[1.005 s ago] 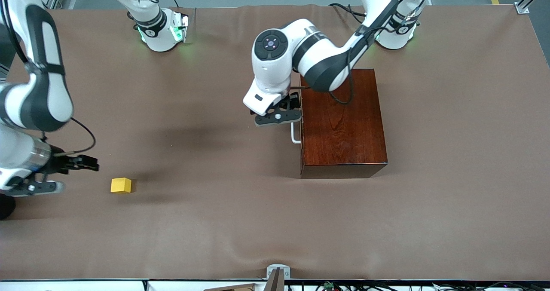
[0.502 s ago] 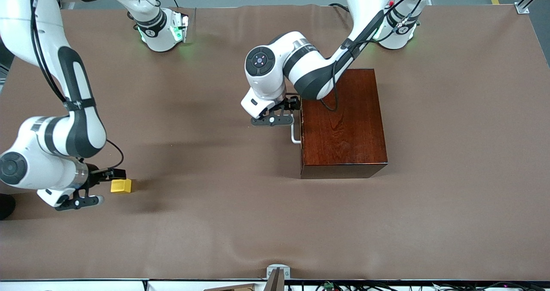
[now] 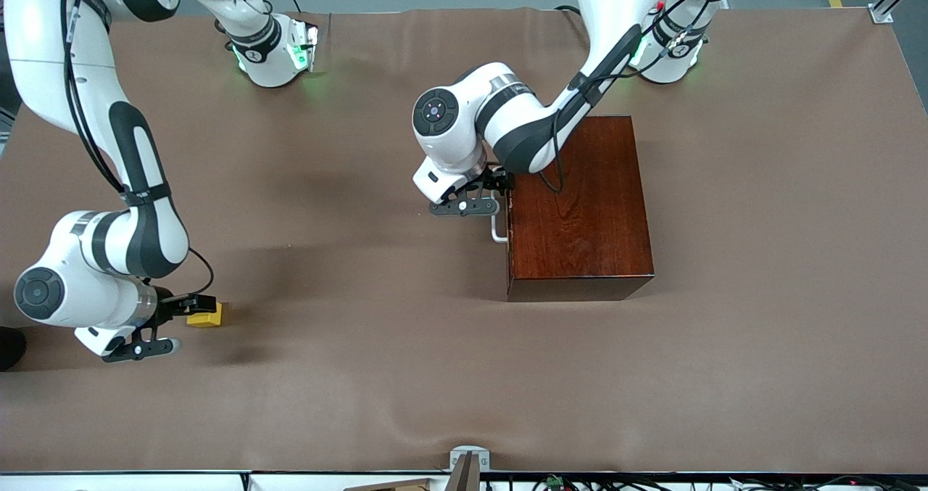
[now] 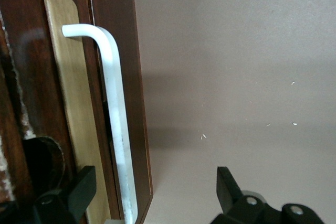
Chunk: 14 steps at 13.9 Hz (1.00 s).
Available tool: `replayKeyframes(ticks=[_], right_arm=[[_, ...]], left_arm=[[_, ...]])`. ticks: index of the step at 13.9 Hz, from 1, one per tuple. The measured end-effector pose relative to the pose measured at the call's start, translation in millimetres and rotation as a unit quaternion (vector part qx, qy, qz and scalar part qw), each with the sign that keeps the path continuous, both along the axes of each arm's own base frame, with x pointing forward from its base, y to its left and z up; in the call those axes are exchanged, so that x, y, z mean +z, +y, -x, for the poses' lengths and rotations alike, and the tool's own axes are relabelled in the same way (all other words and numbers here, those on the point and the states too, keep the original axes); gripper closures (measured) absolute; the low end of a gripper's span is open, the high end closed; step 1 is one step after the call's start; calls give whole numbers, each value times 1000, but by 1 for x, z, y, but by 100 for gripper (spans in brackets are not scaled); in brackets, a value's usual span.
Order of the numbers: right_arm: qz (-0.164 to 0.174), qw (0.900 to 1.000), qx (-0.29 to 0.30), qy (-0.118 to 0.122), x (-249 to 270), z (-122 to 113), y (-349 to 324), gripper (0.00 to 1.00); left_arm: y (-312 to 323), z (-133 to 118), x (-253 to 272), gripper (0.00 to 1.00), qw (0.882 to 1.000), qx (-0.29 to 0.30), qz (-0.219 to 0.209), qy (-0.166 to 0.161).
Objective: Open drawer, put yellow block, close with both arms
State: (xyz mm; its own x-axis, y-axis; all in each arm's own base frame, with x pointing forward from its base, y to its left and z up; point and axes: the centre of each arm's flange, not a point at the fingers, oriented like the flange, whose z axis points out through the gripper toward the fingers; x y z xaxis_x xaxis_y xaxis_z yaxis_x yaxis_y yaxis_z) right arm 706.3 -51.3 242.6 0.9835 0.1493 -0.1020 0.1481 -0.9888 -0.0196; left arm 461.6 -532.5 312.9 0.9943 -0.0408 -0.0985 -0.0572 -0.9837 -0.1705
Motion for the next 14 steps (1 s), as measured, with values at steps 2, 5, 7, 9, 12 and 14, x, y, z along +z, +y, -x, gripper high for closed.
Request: replayKeyframes(ticks=[2, 5, 7, 9, 12, 14], right_arm=[[0, 1000, 1, 5, -12, 1, 0, 0], [14, 1000, 11, 3, -22, 0, -2, 0], [23, 1000, 19, 4, -30, 0, -3, 0], [26, 999, 21, 5, -37, 0, -3, 0], [26, 999, 22, 9, -45, 1, -4, 0], [26, 999, 22, 7, -47, 1, -4, 0]], left_arm=[[0, 0, 0, 0, 1000, 3, -1, -2], [-3, 1, -3, 0, 1000, 18, -10, -19], [-5, 2, -4, 0, 999, 23, -12, -27], [-7, 2, -5, 0, 999, 24, -8, -29], [-11, 4, -7, 0, 999, 19, -4, -34], [-13, 4, -13, 0, 999, 18, -2, -34]])
